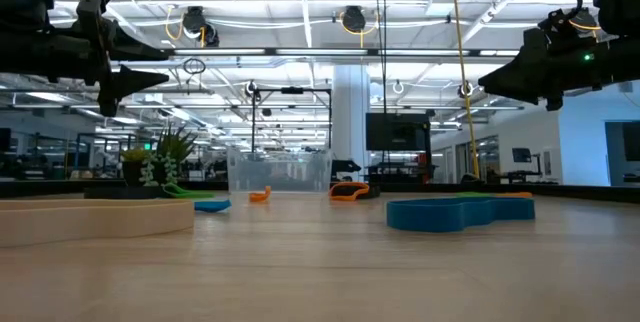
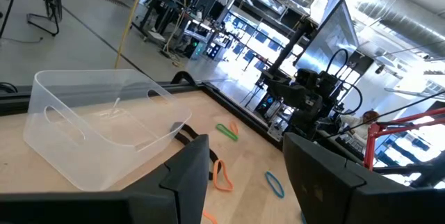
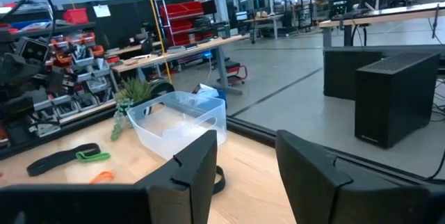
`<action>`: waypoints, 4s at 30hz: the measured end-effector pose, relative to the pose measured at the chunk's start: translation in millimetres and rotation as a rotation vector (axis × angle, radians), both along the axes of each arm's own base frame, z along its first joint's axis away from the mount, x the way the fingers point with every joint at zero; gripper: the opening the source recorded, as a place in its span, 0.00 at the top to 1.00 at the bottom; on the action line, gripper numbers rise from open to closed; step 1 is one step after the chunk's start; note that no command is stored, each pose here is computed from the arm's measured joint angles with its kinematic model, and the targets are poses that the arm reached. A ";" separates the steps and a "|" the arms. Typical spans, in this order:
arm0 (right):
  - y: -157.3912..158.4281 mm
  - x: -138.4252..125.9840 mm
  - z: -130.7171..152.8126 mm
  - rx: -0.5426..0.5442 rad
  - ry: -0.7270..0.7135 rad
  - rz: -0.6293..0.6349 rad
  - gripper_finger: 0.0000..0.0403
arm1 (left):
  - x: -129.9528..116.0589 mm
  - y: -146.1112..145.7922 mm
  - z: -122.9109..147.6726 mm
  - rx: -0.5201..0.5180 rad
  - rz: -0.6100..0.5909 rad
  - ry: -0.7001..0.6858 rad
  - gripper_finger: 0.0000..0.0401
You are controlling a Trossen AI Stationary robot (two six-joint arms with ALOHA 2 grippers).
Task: Pick and place rubber bands into bin
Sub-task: Put the left black rubber band into the transparent bin
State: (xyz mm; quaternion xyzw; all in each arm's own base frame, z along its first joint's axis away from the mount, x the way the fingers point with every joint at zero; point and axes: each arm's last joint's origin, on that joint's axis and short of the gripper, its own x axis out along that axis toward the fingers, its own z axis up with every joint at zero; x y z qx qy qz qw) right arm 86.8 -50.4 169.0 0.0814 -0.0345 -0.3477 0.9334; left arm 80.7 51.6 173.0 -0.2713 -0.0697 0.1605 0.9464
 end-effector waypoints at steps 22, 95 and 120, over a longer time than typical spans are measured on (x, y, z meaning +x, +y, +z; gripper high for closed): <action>-2.7 -2.7 0.4 -0.003 -0.001 -0.132 0.65 | 0.0 0.1 0.2 -0.019 0.001 -0.009 0.52; -4.4 0.7 -3.9 0.017 0.049 -0.133 0.65 | 104.9 46.0 -32.1 -0.576 0.103 1.389 0.52; -4.4 0.7 -3.5 0.016 0.046 -0.134 0.65 | 108.9 46.9 -39.5 -0.599 0.061 1.394 0.96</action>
